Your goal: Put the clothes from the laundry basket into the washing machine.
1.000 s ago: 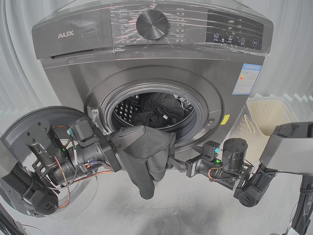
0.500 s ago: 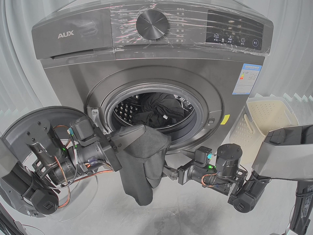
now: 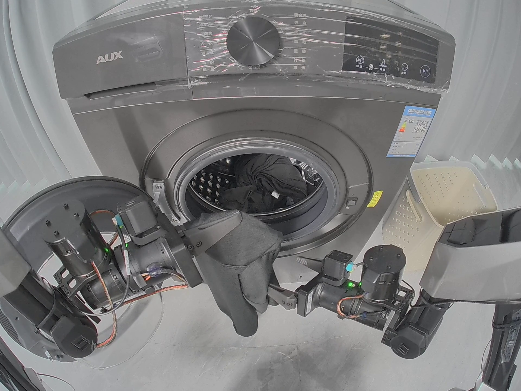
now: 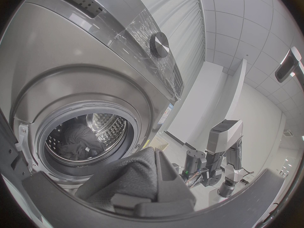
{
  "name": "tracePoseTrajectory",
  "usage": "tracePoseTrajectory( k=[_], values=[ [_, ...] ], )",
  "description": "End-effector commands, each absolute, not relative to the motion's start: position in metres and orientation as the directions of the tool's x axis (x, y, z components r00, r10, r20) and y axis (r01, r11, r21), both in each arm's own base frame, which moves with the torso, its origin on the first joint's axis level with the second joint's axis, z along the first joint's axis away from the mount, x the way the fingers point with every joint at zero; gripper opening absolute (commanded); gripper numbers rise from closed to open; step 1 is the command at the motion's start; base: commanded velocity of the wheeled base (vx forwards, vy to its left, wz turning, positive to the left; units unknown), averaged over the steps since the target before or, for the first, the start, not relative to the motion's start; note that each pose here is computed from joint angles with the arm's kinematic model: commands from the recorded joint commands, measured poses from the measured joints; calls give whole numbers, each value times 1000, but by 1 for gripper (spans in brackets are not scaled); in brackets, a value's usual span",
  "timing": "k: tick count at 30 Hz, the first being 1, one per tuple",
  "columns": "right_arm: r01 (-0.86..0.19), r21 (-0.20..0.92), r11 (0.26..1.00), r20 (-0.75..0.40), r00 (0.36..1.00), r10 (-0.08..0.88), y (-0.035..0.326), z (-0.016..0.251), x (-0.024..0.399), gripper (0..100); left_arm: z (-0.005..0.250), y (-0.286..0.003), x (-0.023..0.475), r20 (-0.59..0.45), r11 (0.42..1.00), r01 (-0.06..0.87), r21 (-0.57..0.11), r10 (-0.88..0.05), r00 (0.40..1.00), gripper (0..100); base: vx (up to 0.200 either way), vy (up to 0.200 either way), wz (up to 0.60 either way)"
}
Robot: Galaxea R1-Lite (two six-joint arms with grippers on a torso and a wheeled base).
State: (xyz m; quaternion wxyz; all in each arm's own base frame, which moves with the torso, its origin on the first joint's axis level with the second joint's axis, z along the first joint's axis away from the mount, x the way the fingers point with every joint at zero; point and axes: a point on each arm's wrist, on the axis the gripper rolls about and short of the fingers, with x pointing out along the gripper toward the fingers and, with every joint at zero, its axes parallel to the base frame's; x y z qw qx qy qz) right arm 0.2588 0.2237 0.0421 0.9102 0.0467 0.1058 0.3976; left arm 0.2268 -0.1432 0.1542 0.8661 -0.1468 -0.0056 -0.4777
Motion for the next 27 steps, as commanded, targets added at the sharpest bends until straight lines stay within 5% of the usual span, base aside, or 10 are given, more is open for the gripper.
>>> tracePoseTrajectory(
  k=[1,16,27],
  values=[
    [-698,168,696,-149,680,718,220,41,266,100,154,-143,226,149,500,829,-250,-826,543,0,0,0,0],
    [-702,159,694,-23,700,713,217,75,274,100,153,-143,226,147,500,830,-248,-827,543,0,0,0,0],
    [-709,168,685,-159,666,729,210,50,249,100,153,-143,227,147,501,829,-248,-826,544,0,0,0,0]
  ],
)
